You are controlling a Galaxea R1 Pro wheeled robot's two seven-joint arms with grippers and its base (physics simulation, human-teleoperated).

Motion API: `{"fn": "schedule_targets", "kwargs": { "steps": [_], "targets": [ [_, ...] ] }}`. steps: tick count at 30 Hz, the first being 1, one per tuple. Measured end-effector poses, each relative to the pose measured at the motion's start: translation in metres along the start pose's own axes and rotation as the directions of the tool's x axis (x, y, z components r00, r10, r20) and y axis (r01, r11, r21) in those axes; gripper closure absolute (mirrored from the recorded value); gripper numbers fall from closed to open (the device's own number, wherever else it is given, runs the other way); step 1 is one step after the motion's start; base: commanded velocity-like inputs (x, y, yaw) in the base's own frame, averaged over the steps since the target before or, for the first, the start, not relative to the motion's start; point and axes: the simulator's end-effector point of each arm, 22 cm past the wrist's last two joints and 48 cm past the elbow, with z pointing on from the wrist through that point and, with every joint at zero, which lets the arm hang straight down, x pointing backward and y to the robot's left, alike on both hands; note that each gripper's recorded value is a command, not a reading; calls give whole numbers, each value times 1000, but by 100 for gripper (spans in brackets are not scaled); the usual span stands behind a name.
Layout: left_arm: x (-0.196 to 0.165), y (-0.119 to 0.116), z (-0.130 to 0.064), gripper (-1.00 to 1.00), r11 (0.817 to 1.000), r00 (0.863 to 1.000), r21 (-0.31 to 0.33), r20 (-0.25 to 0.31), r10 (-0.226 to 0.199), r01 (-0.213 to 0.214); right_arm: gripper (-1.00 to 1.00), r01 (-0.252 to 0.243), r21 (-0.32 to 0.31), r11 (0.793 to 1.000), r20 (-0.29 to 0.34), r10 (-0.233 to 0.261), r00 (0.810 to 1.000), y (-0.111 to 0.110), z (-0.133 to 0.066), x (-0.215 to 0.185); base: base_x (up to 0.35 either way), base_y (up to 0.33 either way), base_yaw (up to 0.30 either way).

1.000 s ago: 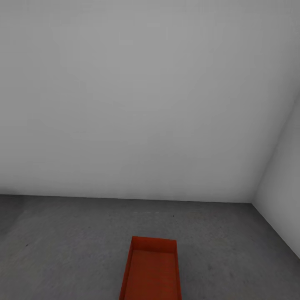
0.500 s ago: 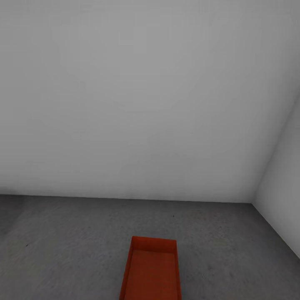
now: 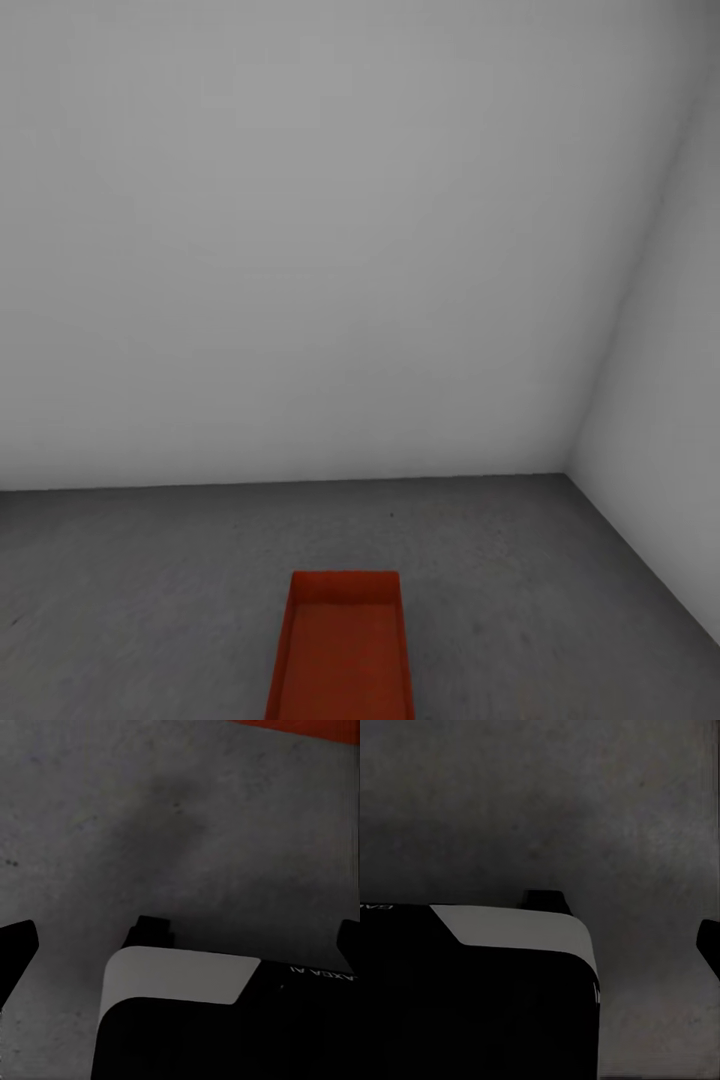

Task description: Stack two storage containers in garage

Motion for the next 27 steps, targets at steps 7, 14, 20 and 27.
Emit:
{"fn": "schedule_targets", "kwargs": {
  "steps": [7, 14, 20, 27],
  "targets": [
    [-4, 1, 0, -100, 1000, 1000, -6, 10, 12, -12, -100, -1, 0, 1000, 7, 1, 1000, 0, 0, -1, 0, 0, -288],
    [-4, 2, 0, -100, 1000, 1000, -7, 11, 14, -13, -100, -1, -1, 1000, 8, 1, 1000, 1, 0, -2, 0, 0, -288],
    [-5, 1, 0, -100, 1000, 1000, -6, 13, 16, -16, -100, -1, -4, 1000, 5, 1, 1000, 2, 0, -1, 0, 0, -288],
    [-5, 1, 0, -100, 1000, 1000, -7, 12, 17, -17, -100, -1, -2, 1000, 6, 1, 1000, 1, 0, -1, 0, 0, -288]
  ]
}}
